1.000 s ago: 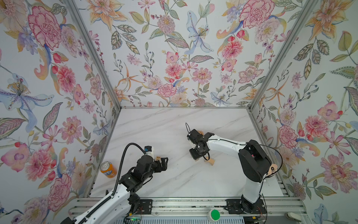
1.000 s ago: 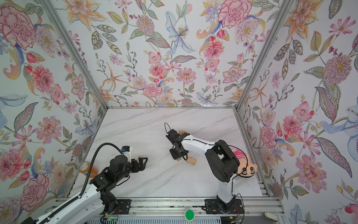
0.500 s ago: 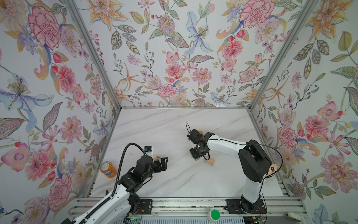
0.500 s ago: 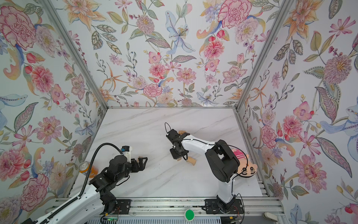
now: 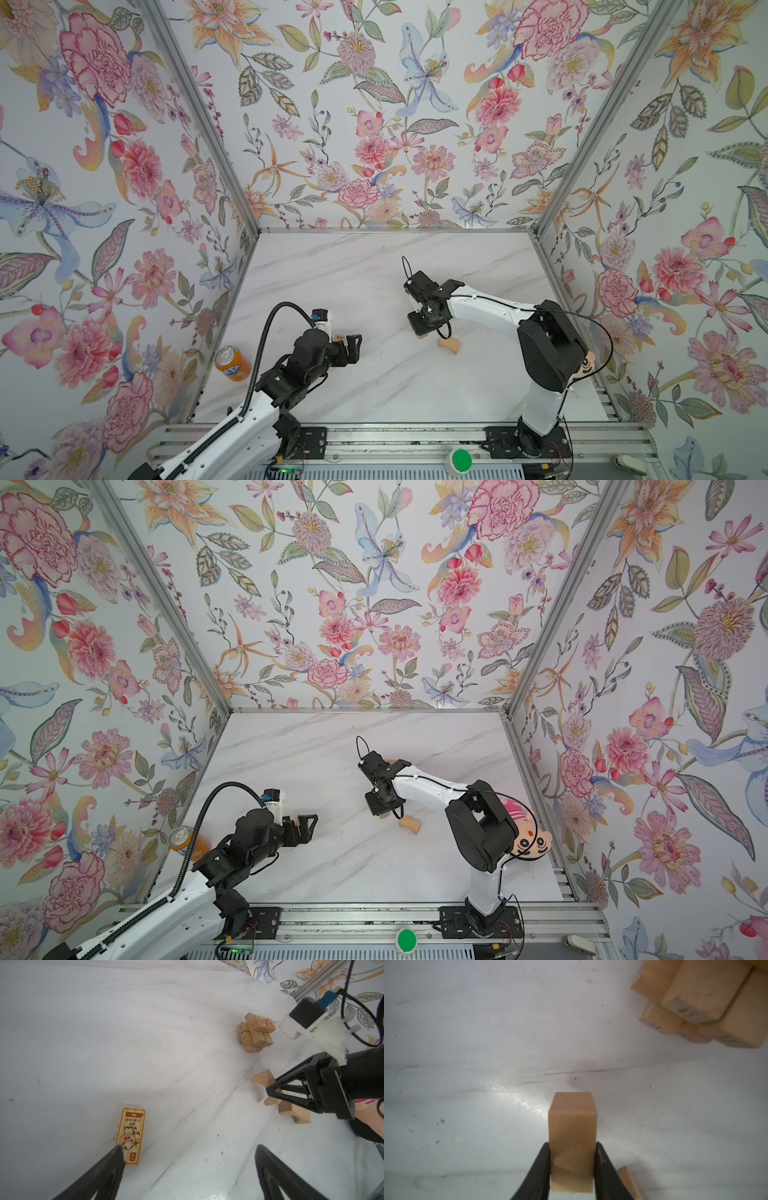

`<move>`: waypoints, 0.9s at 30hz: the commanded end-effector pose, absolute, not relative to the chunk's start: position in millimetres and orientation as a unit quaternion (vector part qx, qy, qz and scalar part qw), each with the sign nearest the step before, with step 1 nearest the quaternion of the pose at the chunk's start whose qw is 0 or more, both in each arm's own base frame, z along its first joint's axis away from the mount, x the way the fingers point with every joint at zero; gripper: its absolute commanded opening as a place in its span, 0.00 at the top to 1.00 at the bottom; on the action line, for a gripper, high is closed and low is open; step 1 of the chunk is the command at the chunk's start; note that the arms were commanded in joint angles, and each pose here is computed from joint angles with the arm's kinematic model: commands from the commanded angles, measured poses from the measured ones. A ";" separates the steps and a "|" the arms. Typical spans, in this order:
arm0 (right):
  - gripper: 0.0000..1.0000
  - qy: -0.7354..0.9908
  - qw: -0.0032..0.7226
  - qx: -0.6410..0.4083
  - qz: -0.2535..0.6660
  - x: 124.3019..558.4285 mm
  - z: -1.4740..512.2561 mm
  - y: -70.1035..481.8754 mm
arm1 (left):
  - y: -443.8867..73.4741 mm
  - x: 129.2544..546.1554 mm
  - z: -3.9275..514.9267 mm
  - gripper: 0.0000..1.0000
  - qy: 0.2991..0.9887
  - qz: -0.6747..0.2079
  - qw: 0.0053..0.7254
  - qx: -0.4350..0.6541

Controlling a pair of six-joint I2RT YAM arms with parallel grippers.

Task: Build the wood block tower
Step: 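Close the right gripper on the upright plain block, then lift and carry the plain block over the stack with the right gripper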

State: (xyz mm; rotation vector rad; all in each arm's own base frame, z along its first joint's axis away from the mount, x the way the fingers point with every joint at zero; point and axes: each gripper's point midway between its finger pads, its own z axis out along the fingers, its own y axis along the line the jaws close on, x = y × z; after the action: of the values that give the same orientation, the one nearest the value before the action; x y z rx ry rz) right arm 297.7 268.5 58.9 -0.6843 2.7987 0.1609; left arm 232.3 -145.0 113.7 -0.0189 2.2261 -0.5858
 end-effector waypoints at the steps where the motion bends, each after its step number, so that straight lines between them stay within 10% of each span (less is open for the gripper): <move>1: 0.68 0.961 0.151 -0.224 0.064 306.8 81.3 269.9 | -148.3 237.4 127.7 0.01 0.876 -0.229 0.423 0.003; 27: 0.69 0.971 0.186 -0.144 0.038 409.8 132.6 236.6 | -196.8 283.8 156.6 0.01 0.867 -0.236 0.433 0.076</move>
State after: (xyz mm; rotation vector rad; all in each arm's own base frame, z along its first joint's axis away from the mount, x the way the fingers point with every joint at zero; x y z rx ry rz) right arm 411.5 243.5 146.3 -0.3981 2.6691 0.1611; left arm 277.7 -183.7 140.1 0.1368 2.2067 -0.5565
